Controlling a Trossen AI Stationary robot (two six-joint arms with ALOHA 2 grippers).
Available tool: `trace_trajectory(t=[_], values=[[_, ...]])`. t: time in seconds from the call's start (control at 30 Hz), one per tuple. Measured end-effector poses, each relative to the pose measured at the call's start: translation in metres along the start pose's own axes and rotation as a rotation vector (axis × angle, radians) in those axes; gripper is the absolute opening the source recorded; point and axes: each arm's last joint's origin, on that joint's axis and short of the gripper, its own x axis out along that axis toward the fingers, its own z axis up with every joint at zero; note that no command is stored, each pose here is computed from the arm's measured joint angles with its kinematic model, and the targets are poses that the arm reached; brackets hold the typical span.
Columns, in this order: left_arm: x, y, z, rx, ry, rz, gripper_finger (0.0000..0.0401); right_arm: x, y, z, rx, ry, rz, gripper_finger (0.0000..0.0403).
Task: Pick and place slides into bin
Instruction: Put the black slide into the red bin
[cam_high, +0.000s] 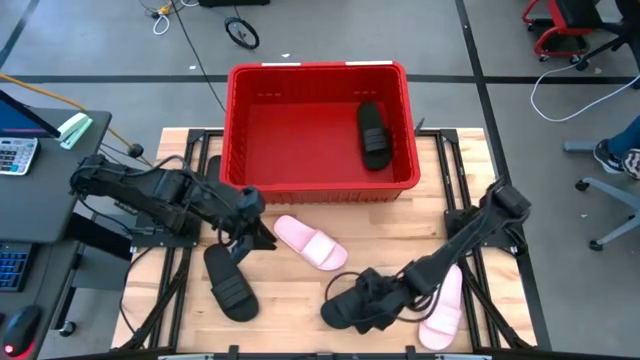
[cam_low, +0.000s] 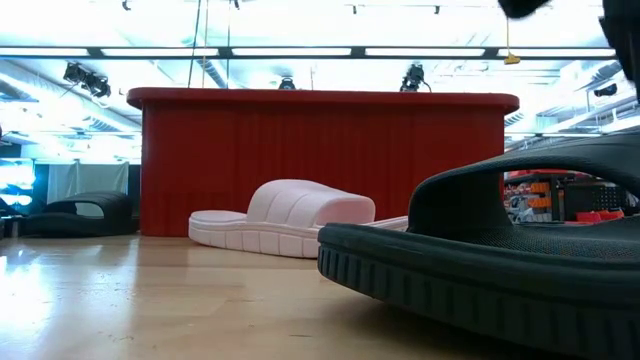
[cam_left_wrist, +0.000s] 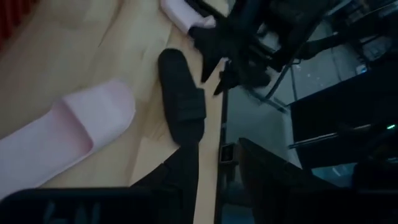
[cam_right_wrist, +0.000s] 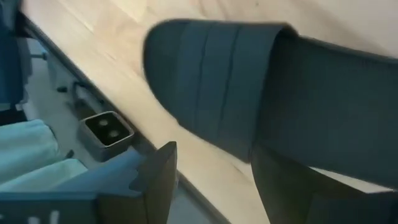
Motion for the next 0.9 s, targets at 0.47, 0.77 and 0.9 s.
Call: trace_trajectory(t=[0.47, 0.77, 0.9], values=[[0.000, -0.008, -0.008, 0.056, 0.073, -0.081, 0.0114, 0.039, 0.003, 0.007, 0.022, 0.005, 0.027, 0.0206], [0.000, -0.018, -0.017, 0.083, 0.108, -0.116, 0.0109, 0.035, 0.009, 0.014, 0.042, -0.044, 0.086, 0.0064], [0.000, -0.023, -0.022, 0.097, 0.123, -0.133, 0.0102, 0.034, 0.012, 0.018, 0.037, -0.105, 0.119, 0.0015]])
